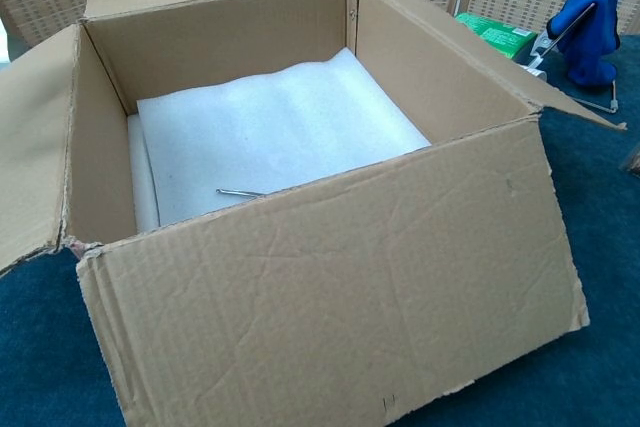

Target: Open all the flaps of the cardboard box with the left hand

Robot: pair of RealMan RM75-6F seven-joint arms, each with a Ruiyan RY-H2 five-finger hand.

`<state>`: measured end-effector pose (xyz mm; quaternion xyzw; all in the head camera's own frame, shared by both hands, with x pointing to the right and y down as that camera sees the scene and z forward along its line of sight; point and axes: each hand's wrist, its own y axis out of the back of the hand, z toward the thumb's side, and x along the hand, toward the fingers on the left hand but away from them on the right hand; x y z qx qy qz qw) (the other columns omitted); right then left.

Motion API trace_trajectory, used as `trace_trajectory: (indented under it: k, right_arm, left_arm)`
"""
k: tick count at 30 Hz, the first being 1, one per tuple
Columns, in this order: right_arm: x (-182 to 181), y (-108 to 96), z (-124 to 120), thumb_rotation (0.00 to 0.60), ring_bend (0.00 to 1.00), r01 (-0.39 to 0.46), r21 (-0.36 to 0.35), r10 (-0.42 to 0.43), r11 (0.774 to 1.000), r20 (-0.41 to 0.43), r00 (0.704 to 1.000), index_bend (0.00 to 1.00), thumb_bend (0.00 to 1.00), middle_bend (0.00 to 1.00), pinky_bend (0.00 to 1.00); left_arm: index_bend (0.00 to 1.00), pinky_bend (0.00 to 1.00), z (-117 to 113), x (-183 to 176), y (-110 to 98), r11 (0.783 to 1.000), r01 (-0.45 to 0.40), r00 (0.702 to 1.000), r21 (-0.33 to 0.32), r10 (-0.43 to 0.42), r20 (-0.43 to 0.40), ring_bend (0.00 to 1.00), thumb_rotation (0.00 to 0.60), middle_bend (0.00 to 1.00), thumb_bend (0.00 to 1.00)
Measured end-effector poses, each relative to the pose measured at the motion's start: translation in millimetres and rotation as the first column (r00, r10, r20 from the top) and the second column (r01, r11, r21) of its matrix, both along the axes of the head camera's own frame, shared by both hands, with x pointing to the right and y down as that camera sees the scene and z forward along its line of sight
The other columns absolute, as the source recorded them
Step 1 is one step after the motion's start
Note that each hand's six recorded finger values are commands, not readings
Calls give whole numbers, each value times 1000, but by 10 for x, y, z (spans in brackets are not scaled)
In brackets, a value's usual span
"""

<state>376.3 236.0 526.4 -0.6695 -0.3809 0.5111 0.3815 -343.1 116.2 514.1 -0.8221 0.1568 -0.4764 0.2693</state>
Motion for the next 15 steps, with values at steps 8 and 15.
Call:
trace_trajectory:
  k: [8, 15]
  right_arm:
    - [5, -10, -39, 600, 0, -6, 13, 6, 1000, 6, 1000, 0, 0, 0, 228]
    - [4, -8, -83, 600, 0, -6, 22, 6, 1000, 19, 1000, 0, 0, 0, 228]
  left_arm:
    - [70, 274, 76, -166, -89, 993, 49, 999, 105, -49, 1, 0, 600, 0, 377]
    - [435, 615, -83, -301, -200, 929, 153, 988, 338, -139, -67, 543, 600, 671, 635]
